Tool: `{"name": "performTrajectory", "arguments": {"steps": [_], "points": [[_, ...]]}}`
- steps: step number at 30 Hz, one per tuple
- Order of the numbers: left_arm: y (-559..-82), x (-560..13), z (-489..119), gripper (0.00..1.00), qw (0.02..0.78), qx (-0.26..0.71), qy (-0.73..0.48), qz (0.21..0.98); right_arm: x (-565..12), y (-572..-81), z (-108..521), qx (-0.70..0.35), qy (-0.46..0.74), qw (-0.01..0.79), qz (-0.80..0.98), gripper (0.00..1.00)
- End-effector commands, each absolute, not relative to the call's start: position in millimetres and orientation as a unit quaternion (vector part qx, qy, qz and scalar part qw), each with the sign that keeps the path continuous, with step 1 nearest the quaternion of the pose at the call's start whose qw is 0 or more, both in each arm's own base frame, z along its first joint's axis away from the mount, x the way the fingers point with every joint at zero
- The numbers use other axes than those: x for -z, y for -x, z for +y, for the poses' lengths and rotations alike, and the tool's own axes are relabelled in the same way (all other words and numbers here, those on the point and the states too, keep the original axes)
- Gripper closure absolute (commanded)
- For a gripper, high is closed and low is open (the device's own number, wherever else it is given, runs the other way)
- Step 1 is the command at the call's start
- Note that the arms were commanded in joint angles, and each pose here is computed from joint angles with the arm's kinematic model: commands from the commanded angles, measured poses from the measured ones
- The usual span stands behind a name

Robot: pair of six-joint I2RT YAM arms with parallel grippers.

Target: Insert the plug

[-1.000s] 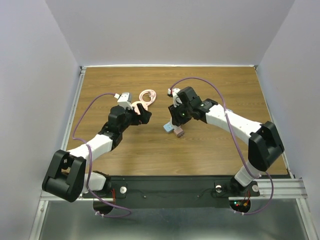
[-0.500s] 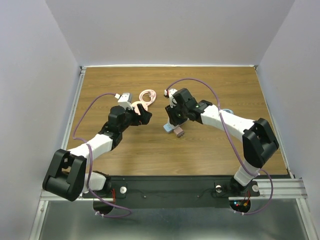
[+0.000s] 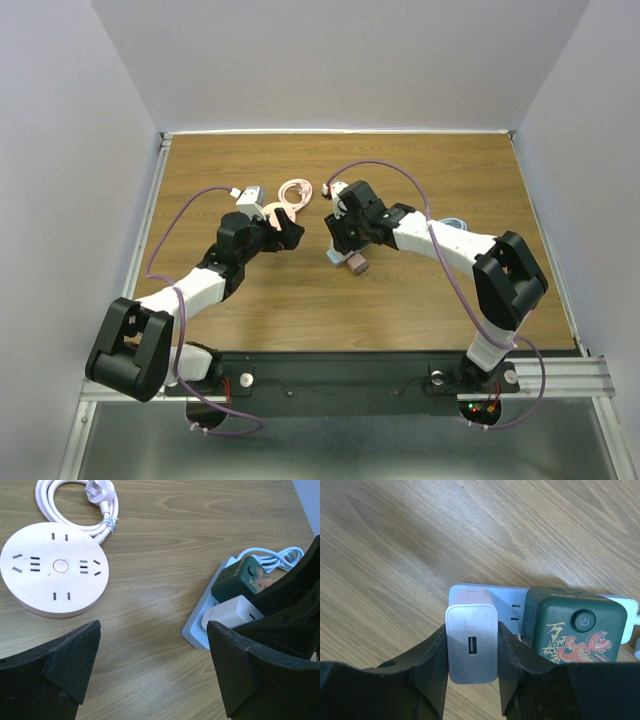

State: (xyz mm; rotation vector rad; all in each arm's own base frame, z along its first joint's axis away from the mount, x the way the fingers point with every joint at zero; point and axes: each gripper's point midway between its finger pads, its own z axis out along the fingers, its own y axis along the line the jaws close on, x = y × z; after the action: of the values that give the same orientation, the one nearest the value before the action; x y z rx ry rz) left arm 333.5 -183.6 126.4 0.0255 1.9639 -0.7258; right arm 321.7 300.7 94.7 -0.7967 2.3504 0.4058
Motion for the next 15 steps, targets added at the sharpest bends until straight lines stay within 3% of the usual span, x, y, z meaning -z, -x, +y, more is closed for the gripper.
{"name": "performTrajectory", "arguments": {"steps": [1,15], "points": [[-334,-139,-184,0.01,0.516,0.310,-0.015,0.798,-104,-326,306,-0.153,0.296,0.335,0.881,0.99],[-333,-135,-187,0.01,0.509,0.314,-0.019,0.801,-117,-329,299,-0.135,0.282,0.358,0.880,1.00]]}}
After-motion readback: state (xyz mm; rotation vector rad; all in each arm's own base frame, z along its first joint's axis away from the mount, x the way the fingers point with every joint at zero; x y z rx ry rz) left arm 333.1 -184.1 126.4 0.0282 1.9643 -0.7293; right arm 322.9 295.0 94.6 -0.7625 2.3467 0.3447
